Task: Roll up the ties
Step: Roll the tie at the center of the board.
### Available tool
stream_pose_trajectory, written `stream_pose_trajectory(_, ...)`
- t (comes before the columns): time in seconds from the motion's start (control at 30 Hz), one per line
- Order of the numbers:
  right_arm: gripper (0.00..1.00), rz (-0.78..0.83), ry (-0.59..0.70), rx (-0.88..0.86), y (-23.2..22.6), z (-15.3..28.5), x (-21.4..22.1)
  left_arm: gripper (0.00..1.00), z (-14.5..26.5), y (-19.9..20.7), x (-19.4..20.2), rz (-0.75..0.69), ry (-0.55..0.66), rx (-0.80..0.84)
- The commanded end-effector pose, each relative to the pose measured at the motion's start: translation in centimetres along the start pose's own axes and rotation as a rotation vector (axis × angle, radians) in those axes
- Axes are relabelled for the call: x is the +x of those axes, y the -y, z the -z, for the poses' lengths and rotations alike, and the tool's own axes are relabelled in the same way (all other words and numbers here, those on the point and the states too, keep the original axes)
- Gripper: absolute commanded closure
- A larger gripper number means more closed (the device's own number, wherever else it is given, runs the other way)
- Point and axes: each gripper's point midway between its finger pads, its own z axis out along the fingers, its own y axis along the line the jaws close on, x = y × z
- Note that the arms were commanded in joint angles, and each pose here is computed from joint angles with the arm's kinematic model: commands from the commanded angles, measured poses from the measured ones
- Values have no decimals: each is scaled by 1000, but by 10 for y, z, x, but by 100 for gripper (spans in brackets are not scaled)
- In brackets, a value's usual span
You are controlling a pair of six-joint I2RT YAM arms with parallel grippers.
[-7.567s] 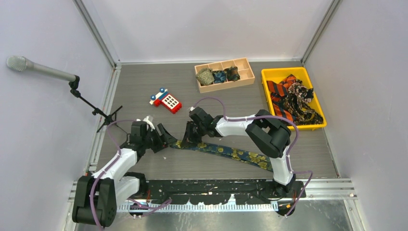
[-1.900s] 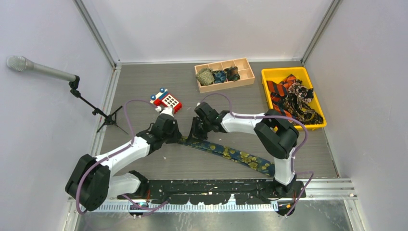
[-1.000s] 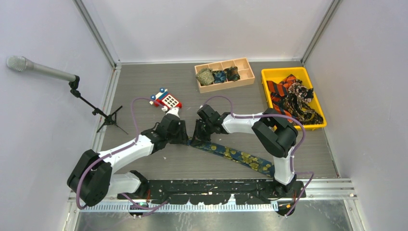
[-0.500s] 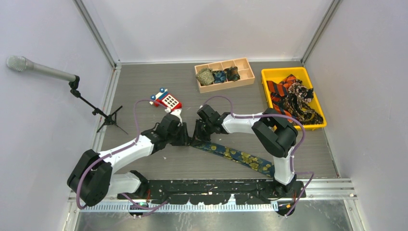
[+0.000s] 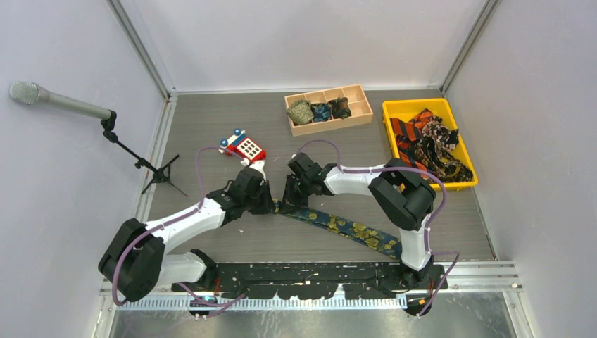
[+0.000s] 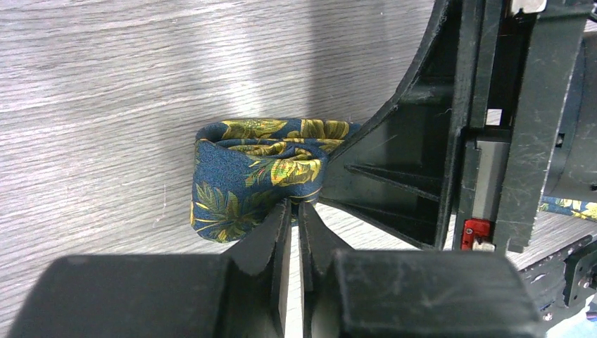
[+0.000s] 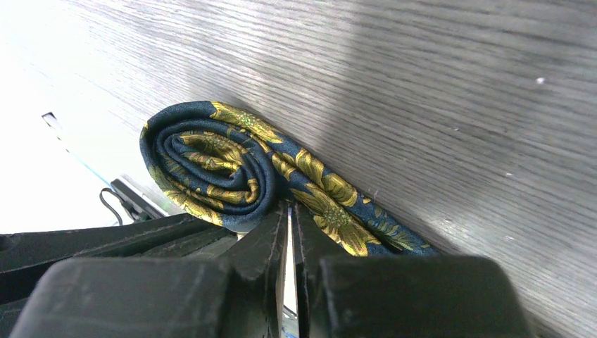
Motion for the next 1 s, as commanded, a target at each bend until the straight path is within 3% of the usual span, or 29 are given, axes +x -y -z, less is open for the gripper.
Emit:
stream_pose_trajectory(0.0,87,32,57,17,-4,8,-14,92,-3,-2,3,-1,-6,-12)
stream_pose_trajectory(0.57,86,71,112,-71,-37,49,-19,98,-8,-5,-1,0,-8,-29)
stream_pose_trajectory(0.97,86,41,72,-75,-35,13,-25,98,-7,-3,-2,17,0,-23)
